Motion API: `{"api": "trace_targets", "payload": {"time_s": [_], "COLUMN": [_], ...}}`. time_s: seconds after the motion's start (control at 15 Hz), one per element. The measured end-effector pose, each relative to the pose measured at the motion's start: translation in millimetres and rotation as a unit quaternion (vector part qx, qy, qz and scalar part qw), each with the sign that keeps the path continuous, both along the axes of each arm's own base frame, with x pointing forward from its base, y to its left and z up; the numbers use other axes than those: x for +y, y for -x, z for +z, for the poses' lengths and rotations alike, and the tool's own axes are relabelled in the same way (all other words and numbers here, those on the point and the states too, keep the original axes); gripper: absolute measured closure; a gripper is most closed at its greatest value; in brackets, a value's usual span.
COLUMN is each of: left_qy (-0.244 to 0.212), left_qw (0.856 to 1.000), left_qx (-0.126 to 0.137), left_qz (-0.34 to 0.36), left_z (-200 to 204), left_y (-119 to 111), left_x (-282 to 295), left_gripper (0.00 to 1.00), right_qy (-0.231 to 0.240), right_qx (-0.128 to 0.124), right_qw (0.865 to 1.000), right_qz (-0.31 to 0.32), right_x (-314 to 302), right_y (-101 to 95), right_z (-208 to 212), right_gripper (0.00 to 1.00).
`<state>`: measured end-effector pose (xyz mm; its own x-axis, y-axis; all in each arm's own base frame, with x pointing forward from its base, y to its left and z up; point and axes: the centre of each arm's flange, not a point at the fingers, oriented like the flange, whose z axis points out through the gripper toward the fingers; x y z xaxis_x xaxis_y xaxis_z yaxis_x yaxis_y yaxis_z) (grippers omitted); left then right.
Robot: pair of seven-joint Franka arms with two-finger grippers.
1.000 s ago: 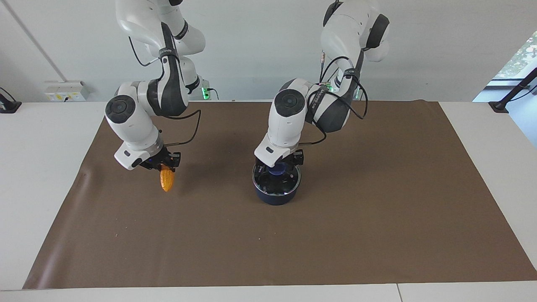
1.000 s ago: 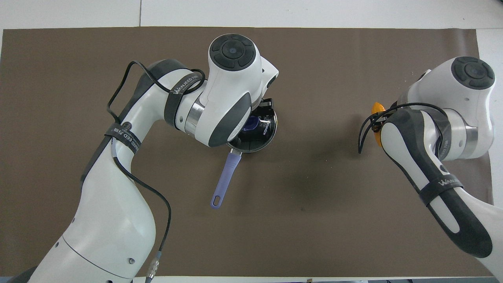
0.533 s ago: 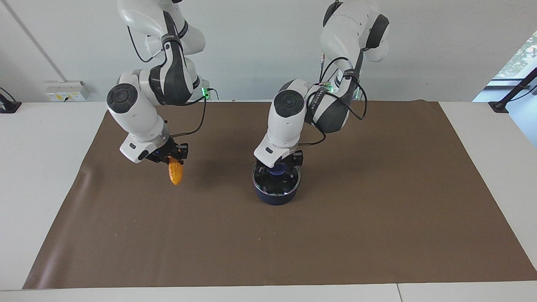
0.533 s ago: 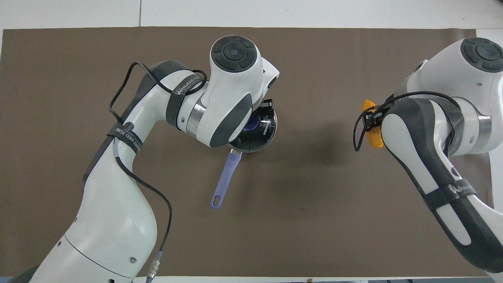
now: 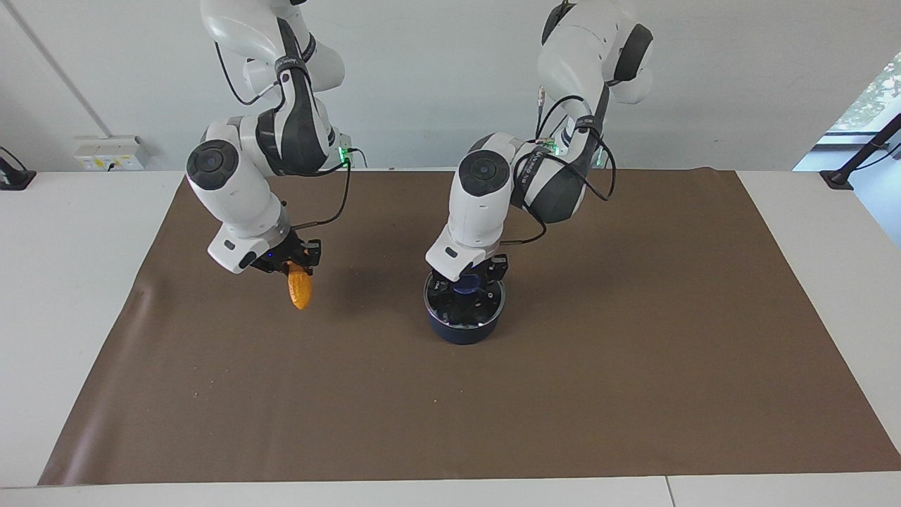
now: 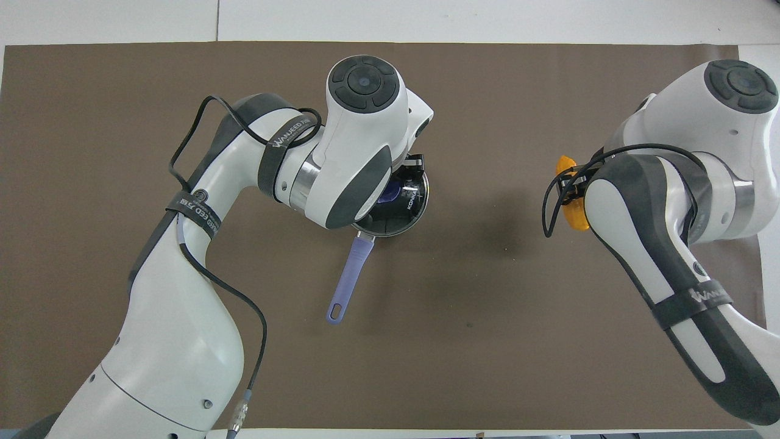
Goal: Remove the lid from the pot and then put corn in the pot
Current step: 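Grasp the purple lid knob with the left gripper while the right gripper grasps the corn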
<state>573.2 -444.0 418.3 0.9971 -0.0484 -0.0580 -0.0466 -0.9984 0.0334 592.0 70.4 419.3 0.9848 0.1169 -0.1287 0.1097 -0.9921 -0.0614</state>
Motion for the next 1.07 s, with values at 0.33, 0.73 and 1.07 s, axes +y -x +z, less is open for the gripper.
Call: {"api": "trace_targets", "payload": {"time_s": [0.33, 0.73, 1.07], "left_qy": [0.000, -0.001, -0.003], "left_qw": [1.000, 1.000, 1.000], "left_qx": [0.000, 0.001, 0.011], "left_qz": [0.000, 0.000, 0.004], "left_z": [-0.1, 0.0, 19.7], "left_y": [0.0, 0.2, 3.5], "left_x": [0.0, 0.1, 6.7], "left_gripper": [0.33, 0.33, 0.33], "right_qy": [0.000, 0.000, 0.002], "right_qx": [0.000, 0.000, -0.002], "right_qw": [1.000, 1.000, 1.000], "right_qz": [0.001, 0.015, 0.016], "right_x": [1.2, 18.0, 42.0], "right_y": [0.2, 2.3, 5.2], "right_z": [0.0, 0.2, 2.9], "right_gripper": [0.61, 0.61, 0.61]}}
